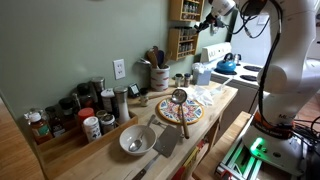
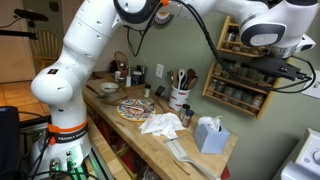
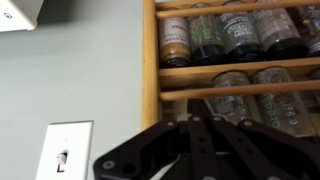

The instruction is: Put one jar from the counter on the second shelf from the bottom.

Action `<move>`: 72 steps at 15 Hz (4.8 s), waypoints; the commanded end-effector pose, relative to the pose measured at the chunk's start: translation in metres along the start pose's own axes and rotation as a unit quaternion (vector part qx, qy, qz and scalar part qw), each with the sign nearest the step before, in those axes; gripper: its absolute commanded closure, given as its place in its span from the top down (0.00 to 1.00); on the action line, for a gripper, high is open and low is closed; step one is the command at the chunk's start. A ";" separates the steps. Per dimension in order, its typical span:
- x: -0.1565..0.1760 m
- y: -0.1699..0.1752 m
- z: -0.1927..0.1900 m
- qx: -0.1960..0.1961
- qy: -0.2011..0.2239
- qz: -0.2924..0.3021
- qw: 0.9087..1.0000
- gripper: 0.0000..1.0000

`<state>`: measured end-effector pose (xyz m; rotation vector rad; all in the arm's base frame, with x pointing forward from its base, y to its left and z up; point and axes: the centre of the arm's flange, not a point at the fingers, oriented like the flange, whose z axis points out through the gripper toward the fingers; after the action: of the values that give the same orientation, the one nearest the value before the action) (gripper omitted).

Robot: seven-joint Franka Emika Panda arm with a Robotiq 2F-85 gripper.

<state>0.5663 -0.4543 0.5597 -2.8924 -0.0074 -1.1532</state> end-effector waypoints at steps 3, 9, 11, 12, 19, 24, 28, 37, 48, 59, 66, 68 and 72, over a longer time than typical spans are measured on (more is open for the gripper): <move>0.007 0.000 -0.002 0.007 0.050 0.027 0.998 0.00; 0.008 0.000 -0.010 0.010 0.062 0.029 0.998 0.00; 0.006 0.002 -0.013 0.008 0.059 0.026 0.998 0.00; 0.005 0.004 -0.016 0.009 0.059 0.028 0.998 0.00; -0.005 0.008 -0.028 0.024 0.061 0.026 0.997 0.00; -0.008 0.000 -0.029 0.051 0.045 0.012 0.998 0.00; -0.006 0.000 -0.027 0.041 0.054 0.005 0.998 0.00; -0.007 -0.003 -0.003 -0.019 0.077 0.022 0.997 0.00; -0.006 -0.013 0.018 -0.082 0.110 0.030 0.990 0.00; -0.013 -0.024 0.030 -0.040 0.093 0.009 0.995 0.00; -0.017 -0.025 0.032 -0.019 0.084 0.001 0.996 0.00; -0.018 -0.026 0.032 -0.011 0.084 0.002 0.996 0.00; -0.020 -0.028 0.031 0.006 0.083 -0.010 0.997 0.00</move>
<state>0.5837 -0.4311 0.5273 -2.8290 0.0203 -1.3987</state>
